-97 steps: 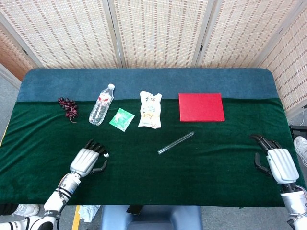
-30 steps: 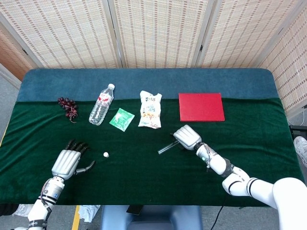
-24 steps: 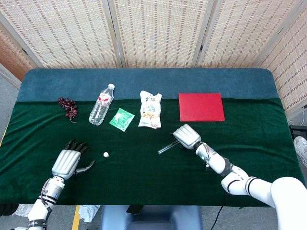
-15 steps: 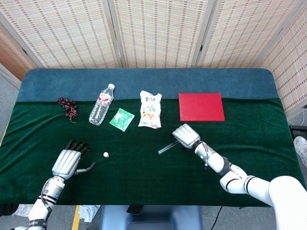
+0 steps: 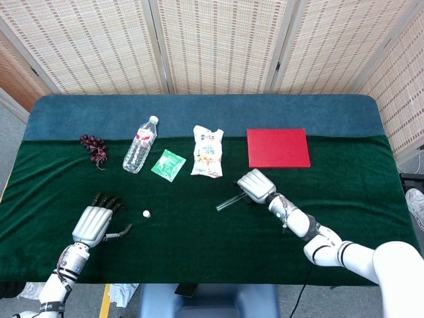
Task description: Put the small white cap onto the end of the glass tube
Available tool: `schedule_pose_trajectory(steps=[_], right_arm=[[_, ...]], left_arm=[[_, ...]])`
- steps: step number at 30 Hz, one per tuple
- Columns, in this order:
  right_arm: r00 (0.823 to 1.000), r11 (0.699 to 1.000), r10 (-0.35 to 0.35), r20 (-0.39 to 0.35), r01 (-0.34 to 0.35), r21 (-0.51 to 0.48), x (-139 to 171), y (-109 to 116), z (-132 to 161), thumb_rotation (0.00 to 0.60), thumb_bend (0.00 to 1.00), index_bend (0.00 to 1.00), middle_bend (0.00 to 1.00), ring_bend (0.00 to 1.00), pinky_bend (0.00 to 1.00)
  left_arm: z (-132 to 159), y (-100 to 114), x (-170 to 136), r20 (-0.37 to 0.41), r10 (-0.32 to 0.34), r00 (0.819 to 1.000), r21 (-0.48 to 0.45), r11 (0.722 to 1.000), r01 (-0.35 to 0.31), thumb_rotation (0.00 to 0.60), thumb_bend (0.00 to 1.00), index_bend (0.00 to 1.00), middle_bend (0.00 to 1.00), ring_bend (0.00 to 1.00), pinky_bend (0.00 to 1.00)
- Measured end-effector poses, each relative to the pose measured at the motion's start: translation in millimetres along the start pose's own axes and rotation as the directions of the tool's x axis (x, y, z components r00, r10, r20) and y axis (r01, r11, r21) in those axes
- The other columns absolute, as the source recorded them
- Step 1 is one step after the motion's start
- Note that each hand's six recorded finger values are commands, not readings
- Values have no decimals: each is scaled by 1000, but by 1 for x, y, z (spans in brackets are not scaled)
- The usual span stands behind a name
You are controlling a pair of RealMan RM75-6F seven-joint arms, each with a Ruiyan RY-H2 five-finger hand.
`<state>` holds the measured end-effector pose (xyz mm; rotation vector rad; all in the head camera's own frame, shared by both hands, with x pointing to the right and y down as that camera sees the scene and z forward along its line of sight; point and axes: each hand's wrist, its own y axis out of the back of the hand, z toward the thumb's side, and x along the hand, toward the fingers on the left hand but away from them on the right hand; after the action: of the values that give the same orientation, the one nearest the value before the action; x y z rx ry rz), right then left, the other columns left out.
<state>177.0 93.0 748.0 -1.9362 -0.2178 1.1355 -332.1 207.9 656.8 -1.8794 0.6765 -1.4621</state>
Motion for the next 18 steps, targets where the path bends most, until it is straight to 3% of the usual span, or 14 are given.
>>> schedule_pose_trajectory(steps=[5,7,13,18], right_arm=[[999,999,-42,12,42,-32,13,13,-7,600,707,771,1000,1000,1000],[998,997,-62,22,63,-45,21,18,-12,600,707,776,1000,1000,1000],[990,989,-115,87,122,-80,51,31,-36,600,709,777,1000,1000,1000],[984,986,-129,122,140,-90,66,33,-47,600,709,777,1000,1000,1000]], left_arm=[[4,4,9,41,7,999,27,1000,-8,157,332,384,320,275,110],[7,4,15,63,5,998,46,999,-8,201,333,392,391,335,188],[20,0,33,120,-3,993,110,994,-10,217,328,412,685,579,540],[27,-5,46,147,-19,989,139,990,-1,218,326,384,824,707,708]])
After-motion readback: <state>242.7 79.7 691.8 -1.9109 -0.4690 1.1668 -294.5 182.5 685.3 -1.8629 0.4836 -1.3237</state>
